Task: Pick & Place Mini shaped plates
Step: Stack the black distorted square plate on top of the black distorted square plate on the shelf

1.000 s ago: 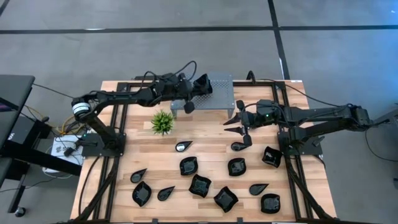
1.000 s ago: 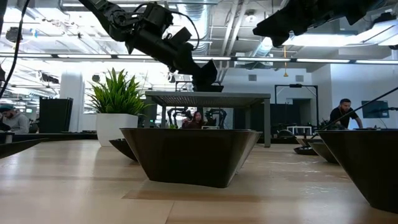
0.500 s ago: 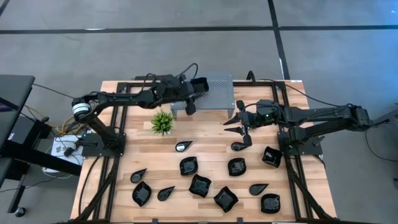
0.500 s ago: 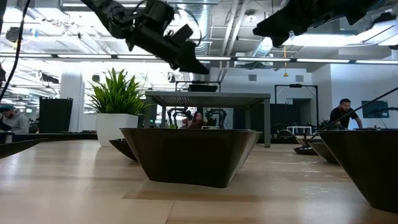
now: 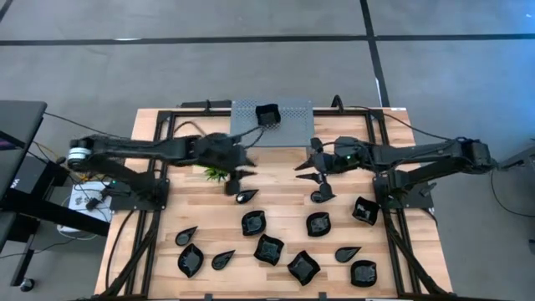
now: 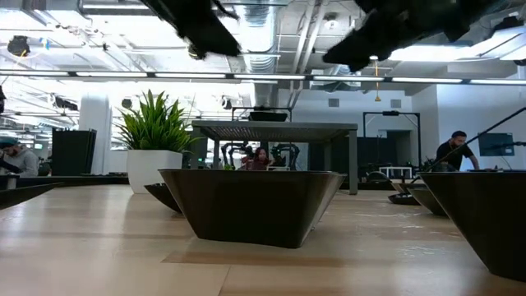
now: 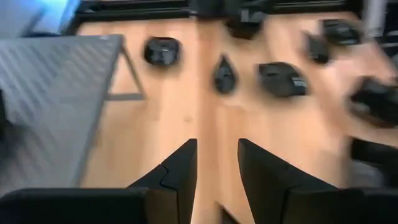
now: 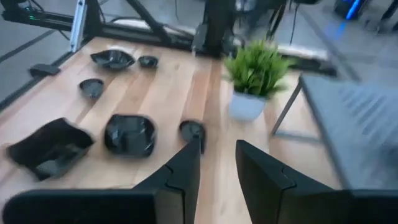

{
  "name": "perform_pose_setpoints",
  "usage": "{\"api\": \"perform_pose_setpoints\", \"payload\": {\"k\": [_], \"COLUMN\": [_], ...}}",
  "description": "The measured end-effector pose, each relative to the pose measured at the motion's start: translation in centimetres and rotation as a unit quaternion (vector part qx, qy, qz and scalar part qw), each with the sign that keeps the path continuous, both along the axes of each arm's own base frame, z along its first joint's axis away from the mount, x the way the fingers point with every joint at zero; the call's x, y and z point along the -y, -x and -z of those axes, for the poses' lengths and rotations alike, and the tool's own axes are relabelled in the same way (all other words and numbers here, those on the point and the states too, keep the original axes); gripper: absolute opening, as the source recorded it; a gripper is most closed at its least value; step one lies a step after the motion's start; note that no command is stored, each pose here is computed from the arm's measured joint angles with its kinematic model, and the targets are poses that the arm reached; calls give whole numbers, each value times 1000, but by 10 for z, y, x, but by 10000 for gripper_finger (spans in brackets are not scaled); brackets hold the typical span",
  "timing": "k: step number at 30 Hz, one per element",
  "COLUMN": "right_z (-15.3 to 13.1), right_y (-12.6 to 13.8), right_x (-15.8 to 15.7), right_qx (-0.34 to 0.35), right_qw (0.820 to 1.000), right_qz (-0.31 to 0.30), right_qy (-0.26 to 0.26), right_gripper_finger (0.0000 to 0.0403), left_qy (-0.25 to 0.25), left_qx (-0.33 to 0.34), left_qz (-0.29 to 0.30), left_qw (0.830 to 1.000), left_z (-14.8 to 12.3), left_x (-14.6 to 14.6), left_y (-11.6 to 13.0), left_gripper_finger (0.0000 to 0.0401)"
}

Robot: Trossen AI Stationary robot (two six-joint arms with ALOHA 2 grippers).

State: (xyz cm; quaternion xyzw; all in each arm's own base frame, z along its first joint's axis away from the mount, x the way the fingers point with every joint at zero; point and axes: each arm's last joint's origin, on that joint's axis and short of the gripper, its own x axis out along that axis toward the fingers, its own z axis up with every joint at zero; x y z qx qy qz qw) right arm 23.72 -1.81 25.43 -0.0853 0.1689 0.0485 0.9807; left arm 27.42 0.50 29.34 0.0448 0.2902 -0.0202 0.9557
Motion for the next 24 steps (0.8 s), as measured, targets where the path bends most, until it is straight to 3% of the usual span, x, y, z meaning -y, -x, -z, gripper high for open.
{"api": "perform_pose_setpoints", "payload": {"k": [5,11,15,24], "right_z": [4,9,12,29], "right_y": [-20,-50,-68,-91], "right_x": [1,-15,-36,-90], "right_qx": [11,-15,-38,-91], "right_qw": [1000,999,997,986], "right_qz": [-4,-34,-69,-108], "right_qy": [5,-1,-3,-84], "right_gripper_finger": [98,116,142,190], "left_qy": [18,65,78,65], "left_qx": [30,42,60,66], "left_qz": [45,35,30,3], "left_qw": [998,996,995,996], "left_z": [-11,17,40,63], "left_x": [27,39,41,38], "left_y": [40,73,83,87], "left_gripper_finger": [118,118,118,118]}}
